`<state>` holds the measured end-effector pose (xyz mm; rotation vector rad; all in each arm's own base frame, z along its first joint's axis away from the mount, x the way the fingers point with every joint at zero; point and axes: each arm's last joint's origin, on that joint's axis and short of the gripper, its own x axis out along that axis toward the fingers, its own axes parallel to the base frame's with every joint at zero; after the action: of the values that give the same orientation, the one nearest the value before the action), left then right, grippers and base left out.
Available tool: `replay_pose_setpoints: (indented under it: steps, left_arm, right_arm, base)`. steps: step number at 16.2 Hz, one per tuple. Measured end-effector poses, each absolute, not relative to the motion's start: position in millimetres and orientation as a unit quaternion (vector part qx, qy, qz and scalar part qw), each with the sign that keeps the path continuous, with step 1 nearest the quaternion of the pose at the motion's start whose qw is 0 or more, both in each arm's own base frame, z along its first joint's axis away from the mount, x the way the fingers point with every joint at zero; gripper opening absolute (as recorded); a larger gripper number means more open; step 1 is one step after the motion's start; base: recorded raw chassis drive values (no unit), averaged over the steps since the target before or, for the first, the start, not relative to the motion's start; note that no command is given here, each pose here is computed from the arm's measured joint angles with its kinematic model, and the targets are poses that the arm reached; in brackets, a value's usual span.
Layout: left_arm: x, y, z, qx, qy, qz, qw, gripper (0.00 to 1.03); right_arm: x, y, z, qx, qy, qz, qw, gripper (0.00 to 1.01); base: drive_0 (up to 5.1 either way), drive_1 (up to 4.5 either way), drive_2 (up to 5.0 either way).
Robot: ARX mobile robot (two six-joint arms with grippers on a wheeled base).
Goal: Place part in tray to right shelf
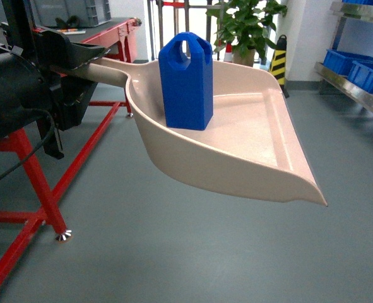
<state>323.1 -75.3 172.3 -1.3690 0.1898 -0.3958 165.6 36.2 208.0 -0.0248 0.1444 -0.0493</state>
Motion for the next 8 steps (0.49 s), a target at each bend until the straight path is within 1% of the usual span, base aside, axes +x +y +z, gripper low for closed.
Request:
replay_pose_setpoints:
  steps: [8]
  left_arm:
    - [323.1,-75.2,172.1,-0.627,0.087,-0.181,0.753,0.16]
  right_arm:
    - [165.6,36.2,207.7,-0.013,0.073,-0.024,0.997,0.98]
  base:
    - [0.0,4.15,-4.2]
